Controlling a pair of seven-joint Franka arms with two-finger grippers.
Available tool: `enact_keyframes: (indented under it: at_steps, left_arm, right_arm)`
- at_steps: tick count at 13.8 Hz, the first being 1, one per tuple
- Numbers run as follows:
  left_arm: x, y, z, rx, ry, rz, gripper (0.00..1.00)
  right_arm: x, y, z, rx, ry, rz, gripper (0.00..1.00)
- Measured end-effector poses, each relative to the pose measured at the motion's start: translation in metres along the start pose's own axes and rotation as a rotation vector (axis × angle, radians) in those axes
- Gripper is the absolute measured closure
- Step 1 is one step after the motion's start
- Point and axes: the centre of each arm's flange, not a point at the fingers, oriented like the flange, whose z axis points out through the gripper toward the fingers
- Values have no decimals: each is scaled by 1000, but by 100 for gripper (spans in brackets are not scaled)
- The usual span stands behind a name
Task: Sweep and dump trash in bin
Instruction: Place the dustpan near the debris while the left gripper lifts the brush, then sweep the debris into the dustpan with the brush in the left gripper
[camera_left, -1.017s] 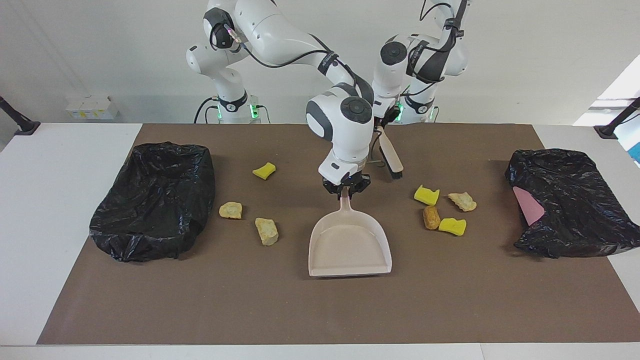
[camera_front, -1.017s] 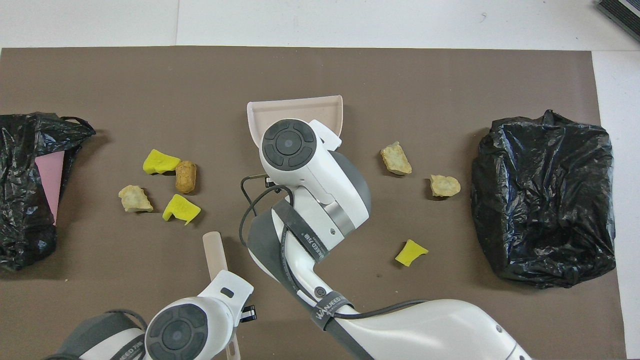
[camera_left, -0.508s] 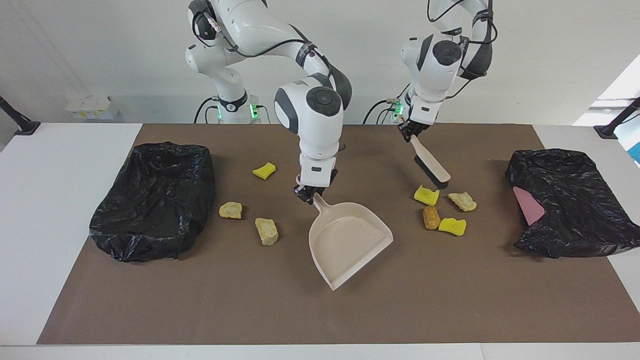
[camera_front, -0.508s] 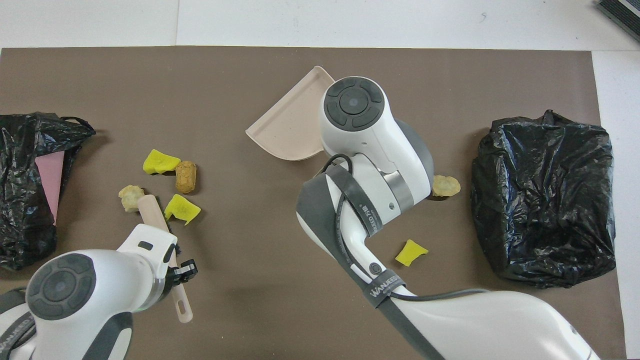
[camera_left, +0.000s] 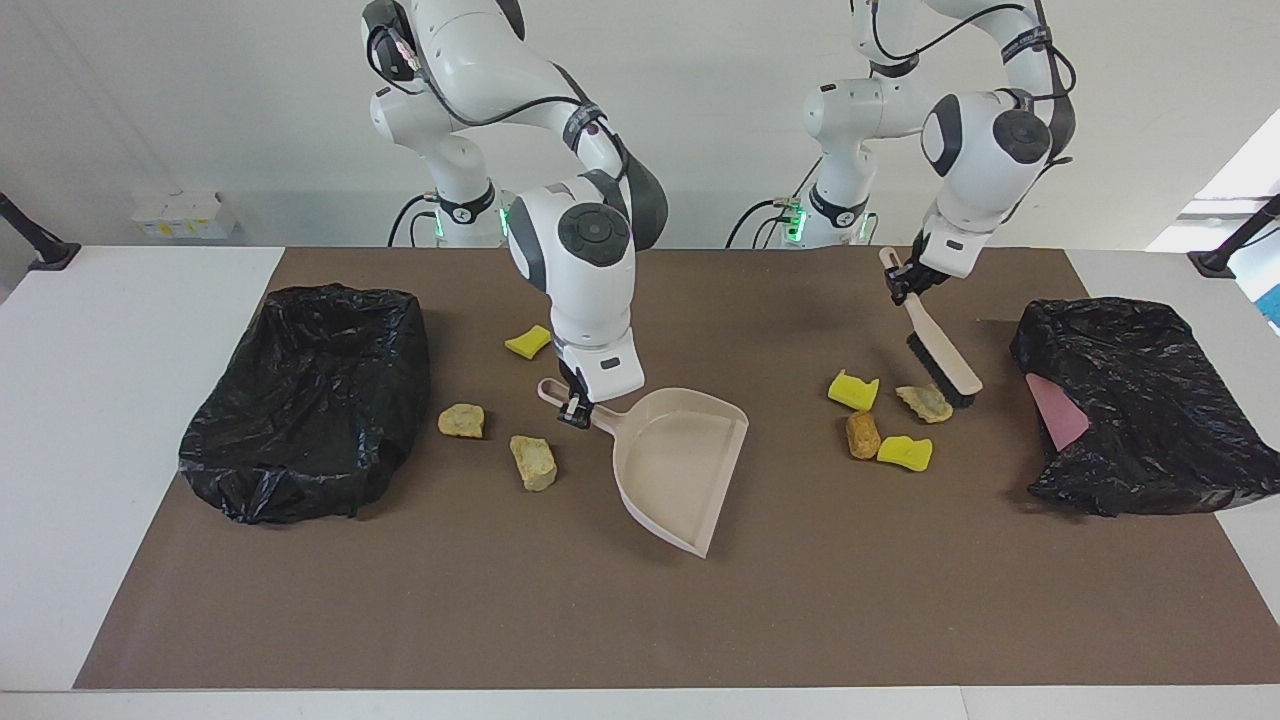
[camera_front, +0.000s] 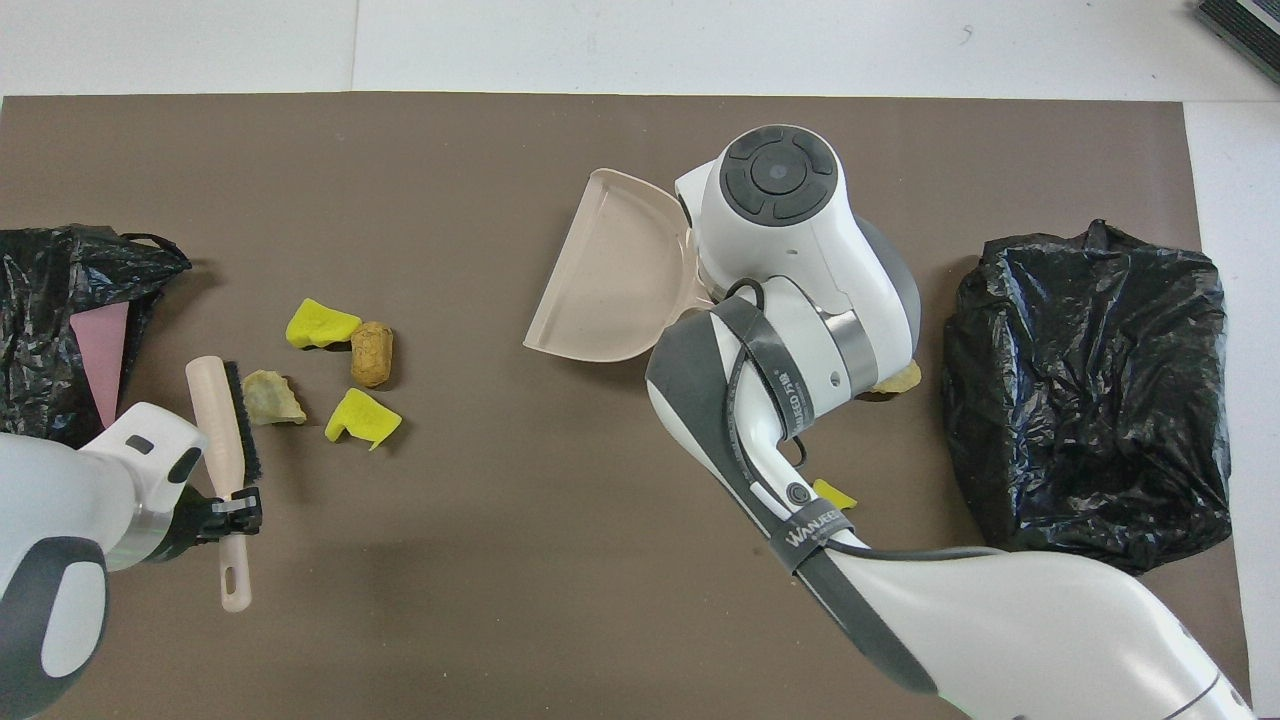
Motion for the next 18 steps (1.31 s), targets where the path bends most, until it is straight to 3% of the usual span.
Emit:
enact_keyframes:
  at_steps: [3,6,18]
  left_arm:
    - [13,-29,25,-11,-17,7,74]
    - [20,-16,44,-6,-14,35,74]
    - [60,141,55,-145,64,188,74]
  right_arm:
    - [4,3,5,-21,18,-159,69]
    - [9,-3,14,-20,16,-289,69]
    - [21,-21,51,-38,-20,-390,69]
